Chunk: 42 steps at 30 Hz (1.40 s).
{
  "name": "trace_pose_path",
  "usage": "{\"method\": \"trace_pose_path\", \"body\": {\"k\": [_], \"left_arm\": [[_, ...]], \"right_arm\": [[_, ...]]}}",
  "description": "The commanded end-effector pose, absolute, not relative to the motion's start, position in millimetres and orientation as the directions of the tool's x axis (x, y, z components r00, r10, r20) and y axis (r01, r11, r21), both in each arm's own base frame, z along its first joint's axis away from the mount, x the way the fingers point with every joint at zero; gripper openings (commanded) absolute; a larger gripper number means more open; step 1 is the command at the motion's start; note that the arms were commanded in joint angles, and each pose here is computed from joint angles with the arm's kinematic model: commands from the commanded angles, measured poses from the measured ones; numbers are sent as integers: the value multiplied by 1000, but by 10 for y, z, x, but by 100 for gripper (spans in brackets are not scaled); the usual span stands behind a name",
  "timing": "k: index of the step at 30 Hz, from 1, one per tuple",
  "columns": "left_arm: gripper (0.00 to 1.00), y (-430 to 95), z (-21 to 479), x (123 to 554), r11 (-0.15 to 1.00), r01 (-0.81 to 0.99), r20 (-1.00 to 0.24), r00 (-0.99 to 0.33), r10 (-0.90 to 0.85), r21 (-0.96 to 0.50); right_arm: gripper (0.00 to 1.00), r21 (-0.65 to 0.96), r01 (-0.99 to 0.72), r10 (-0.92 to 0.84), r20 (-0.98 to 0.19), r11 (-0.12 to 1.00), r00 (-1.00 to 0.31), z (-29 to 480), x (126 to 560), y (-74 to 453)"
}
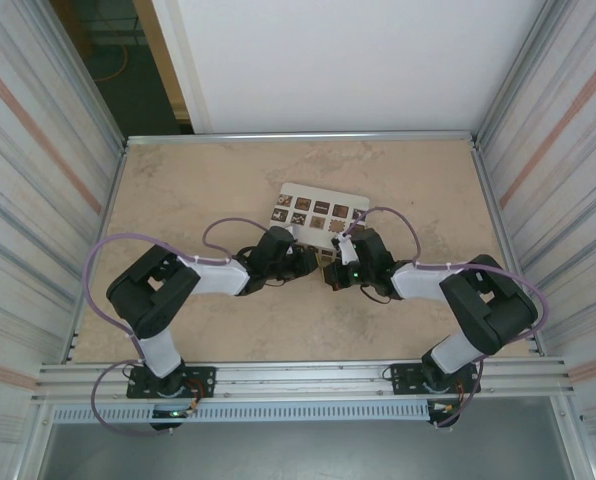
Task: Unlock a padlock with a key
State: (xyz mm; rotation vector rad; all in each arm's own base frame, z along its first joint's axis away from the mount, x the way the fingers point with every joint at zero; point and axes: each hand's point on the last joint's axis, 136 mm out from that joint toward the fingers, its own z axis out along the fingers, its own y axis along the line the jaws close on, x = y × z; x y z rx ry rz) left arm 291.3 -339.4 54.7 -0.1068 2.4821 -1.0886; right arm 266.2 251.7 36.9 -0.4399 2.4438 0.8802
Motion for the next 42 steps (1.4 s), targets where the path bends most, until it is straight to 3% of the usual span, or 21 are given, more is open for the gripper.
{"method": "trace_pose_path", "body": {"k": [1, 42], "left_arm": [[19, -3541, 984, 2965, 617, 176, -406, -878, -254, -767], [19, -3564, 968, 2932, 597, 125, -351, -894, -278, -793]], "right_arm": [[0, 490, -451, -134, -553, 746, -822, 341, 2724, 2517], [0, 537, -536, -83, -653, 651, -753, 749, 2735, 2677]]}}
